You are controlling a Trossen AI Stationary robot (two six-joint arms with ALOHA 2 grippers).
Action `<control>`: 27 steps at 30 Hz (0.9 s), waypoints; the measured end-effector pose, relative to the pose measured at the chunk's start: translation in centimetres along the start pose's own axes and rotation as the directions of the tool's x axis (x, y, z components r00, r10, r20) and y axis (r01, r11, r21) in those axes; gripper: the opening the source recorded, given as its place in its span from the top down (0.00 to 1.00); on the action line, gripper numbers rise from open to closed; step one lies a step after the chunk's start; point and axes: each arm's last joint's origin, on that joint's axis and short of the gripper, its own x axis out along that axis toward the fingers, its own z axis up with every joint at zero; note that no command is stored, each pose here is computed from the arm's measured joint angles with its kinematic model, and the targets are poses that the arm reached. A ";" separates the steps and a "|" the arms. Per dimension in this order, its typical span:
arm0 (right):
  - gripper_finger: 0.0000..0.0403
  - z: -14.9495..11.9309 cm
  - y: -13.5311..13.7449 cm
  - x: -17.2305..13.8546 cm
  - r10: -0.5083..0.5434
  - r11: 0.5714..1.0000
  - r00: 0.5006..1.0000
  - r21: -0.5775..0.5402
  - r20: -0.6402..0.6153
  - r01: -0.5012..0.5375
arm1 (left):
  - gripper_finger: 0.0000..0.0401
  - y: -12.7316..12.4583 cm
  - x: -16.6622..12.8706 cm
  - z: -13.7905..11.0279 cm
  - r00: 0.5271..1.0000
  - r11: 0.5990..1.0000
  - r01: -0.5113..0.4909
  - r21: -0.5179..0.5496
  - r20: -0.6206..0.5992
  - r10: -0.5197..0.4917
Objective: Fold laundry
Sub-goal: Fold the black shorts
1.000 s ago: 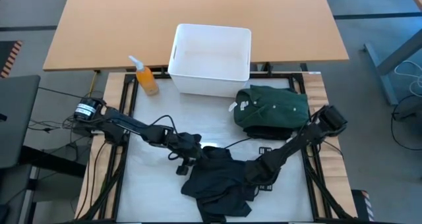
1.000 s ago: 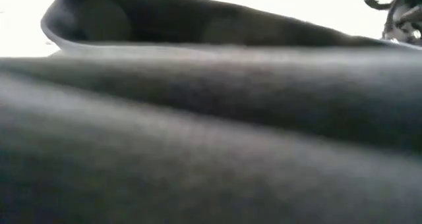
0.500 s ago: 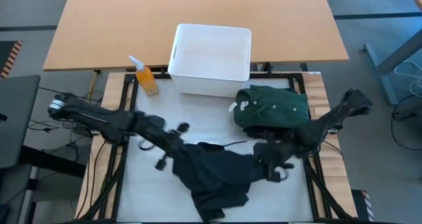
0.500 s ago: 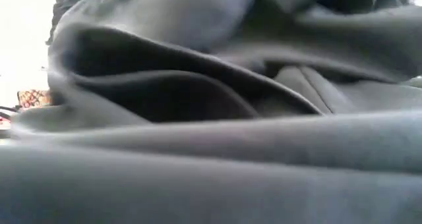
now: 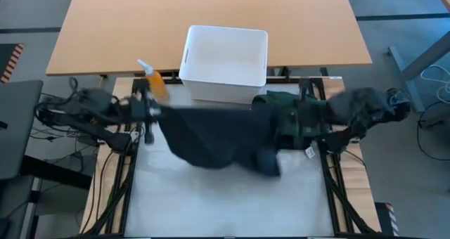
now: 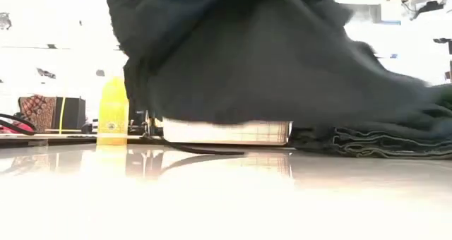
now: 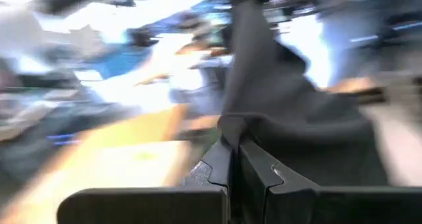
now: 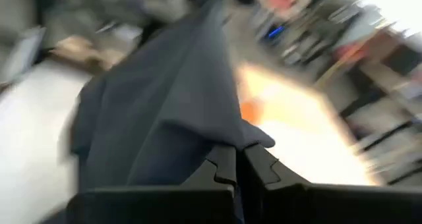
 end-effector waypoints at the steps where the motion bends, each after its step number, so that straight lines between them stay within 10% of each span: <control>1: 0.95 0.6 -1.1 0.2 -0.053 0.998 0.998 -0.014 0.038 0.053 | 1.00 0.6 -0.3 0.6 0.996 0.996 -0.085 0.036 -0.006 0.085; 8: 0.95 3.7 -8.4 1.7 -0.315 0.949 0.928 0.048 0.197 0.312 | 1.00 4.4 -1.6 5.6 0.907 0.889 -0.412 0.200 -0.006 0.422; 14: 0.95 3.5 -8.1 2.7 -0.037 0.994 0.995 0.111 0.098 0.026 | 1.00 4.3 -2.5 6.1 0.947 0.946 -0.274 0.173 -0.120 0.296; 17: 0.95 1.4 -5.2 3.9 0.226 0.962 0.967 0.186 -0.117 -0.203 | 1.00 2.4 -2.1 3.0 0.944 0.995 -0.085 0.053 -0.314 0.097; 22: 0.95 -5.0 3.6 7.2 0.498 0.862 0.677 0.398 -0.542 -0.315 | 1.00 -4.9 0.4 -6.6 0.726 0.978 0.100 -0.183 -0.659 -0.197; 27: 0.95 -11.9 14.1 9.5 0.651 0.751 0.539 0.558 -0.534 -0.353 | 1.00 -13.9 1.7 -17.2 0.605 0.894 0.209 -0.397 -0.666 -0.437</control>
